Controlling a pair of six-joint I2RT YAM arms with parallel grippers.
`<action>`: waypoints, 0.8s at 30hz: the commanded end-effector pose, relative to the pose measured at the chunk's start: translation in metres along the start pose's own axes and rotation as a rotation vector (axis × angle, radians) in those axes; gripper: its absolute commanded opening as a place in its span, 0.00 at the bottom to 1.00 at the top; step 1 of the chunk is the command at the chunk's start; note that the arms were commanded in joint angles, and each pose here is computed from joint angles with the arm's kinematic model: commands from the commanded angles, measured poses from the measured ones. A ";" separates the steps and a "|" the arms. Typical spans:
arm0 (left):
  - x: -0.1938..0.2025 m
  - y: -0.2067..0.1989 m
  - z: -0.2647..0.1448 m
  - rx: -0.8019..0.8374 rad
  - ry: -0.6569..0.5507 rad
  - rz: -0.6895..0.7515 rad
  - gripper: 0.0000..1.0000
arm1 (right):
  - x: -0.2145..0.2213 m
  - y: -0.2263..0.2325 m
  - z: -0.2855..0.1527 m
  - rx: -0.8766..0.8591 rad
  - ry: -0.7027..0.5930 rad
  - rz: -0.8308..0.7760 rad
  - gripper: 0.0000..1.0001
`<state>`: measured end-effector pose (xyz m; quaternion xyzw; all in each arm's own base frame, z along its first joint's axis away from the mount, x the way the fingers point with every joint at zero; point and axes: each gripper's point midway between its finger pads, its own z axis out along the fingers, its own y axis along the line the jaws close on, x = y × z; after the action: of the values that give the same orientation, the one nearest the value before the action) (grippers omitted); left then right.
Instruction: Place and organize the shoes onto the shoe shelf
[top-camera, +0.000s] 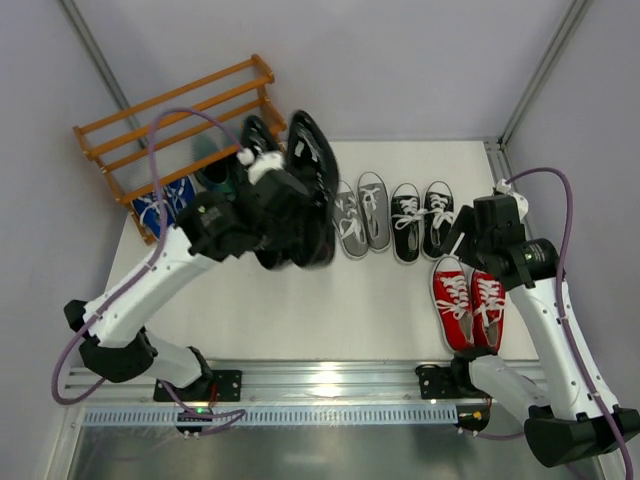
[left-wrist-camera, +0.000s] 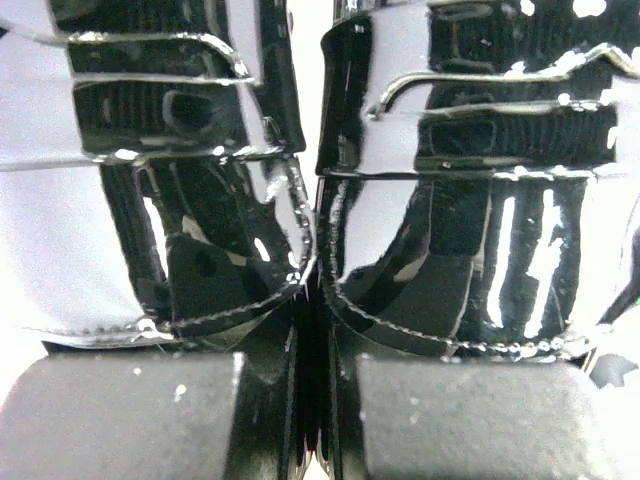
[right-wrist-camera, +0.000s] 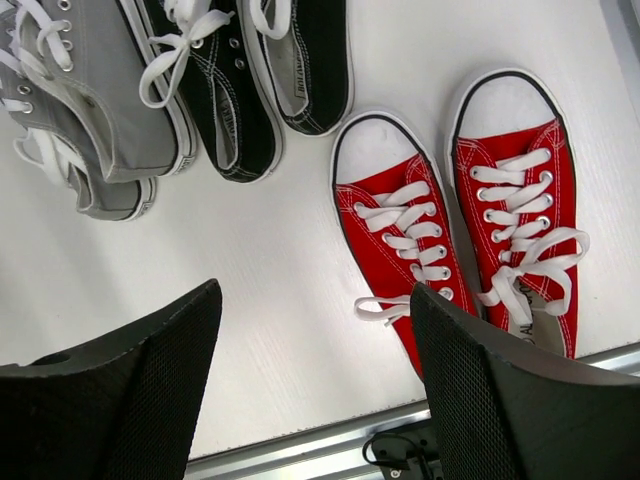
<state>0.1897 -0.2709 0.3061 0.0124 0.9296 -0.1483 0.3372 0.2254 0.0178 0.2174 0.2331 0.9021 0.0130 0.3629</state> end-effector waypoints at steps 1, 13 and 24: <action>-0.091 0.091 -0.009 -0.201 -0.243 -0.056 0.00 | -0.022 0.019 -0.007 -0.078 -0.045 -0.017 0.77; -0.100 0.149 0.033 -0.175 0.007 -0.077 0.00 | -0.030 0.034 0.001 -0.119 -0.047 -0.039 0.76; -0.132 0.245 0.050 -0.302 -0.004 -0.252 0.00 | -0.029 0.045 0.018 -0.135 -0.015 -0.057 0.75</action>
<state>0.3160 -0.0538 0.2517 -0.1558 0.9619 -0.0409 0.2210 0.2634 0.0398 0.2225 0.1947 0.9087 0.0514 0.3656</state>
